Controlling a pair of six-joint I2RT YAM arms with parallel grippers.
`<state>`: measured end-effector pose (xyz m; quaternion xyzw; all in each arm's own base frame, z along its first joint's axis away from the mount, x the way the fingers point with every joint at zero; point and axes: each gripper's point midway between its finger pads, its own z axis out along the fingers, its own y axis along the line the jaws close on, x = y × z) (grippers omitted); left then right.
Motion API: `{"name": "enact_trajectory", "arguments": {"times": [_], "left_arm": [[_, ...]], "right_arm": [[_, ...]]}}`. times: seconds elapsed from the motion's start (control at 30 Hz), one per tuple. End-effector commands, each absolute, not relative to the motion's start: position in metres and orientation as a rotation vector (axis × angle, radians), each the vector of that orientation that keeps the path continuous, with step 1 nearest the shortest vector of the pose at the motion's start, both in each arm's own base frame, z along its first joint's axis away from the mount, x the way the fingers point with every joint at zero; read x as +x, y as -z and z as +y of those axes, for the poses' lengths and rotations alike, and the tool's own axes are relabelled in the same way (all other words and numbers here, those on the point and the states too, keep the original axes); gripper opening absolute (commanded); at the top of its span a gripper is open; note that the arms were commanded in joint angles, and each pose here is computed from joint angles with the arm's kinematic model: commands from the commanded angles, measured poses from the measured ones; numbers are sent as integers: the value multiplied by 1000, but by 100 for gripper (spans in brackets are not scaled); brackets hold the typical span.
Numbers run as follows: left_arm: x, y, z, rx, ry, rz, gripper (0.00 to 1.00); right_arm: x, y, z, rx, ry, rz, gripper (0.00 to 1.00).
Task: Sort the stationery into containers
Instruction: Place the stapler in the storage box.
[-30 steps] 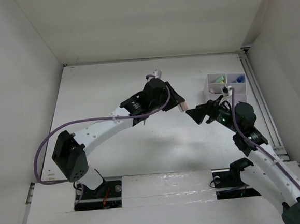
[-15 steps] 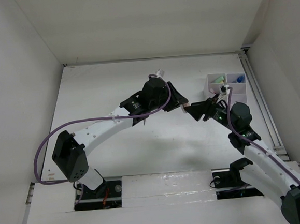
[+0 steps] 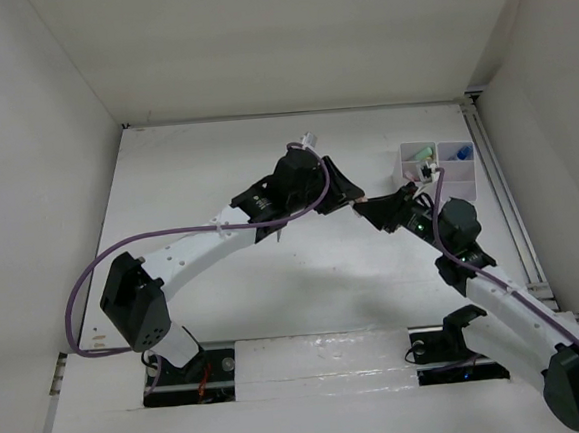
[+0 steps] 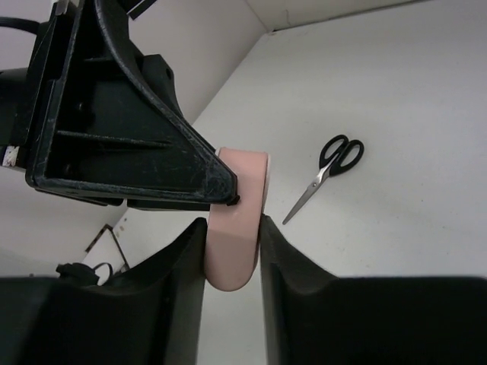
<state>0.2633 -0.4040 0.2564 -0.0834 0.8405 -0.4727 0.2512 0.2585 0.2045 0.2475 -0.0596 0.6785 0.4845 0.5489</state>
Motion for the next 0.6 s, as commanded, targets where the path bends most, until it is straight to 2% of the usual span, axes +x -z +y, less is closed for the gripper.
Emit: {"name": "enact_trajectory", "arguments": {"times": [0.0, 0.07, 0.1, 0.2, 0.23, 0.27, 0.3, 0.33, 0.37, 0.4, 0.43, 0.57], "left_arm": [[264, -276, -408, -211, 1358, 2225, 0], [264, -276, -408, -211, 1358, 2225, 0], [264, -276, -408, -211, 1358, 2225, 0], [269, -275, -405, -229, 1344, 2216, 0], [269, -275, -405, -229, 1344, 2216, 3], [272, -275, -400, -238, 1340, 2213, 14], [273, -275, -400, -245, 1332, 2208, 34], [273, -275, -400, -245, 1332, 2208, 35], [274, -276, -396, -255, 1322, 2198, 62], [275, -274, -395, -265, 1305, 2204, 84], [275, -276, -392, -273, 1295, 2198, 100], [293, -271, -370, -346, 1186, 2216, 100]], "right_arm": [[254, -266, 213, -186, -1174, 1523, 29], [254, -267, 216, -194, -1181, 1524, 16], [255, -264, 217, -184, -1187, 1537, 7], [253, -265, 219, -183, -1203, 1541, 0], [253, -262, 219, -180, -1202, 1552, 0], [253, -267, 221, -180, -1203, 1542, 0], [253, -263, 221, -176, -1202, 1558, 0], [250, -270, 222, -188, -1211, 1539, 0], [252, -263, 221, -169, -1200, 1571, 0], [252, -264, 220, -159, -1192, 1572, 0], [251, -269, 219, -161, -1193, 1566, 0], [263, -271, 208, -73, -1112, 1593, 0]]}}
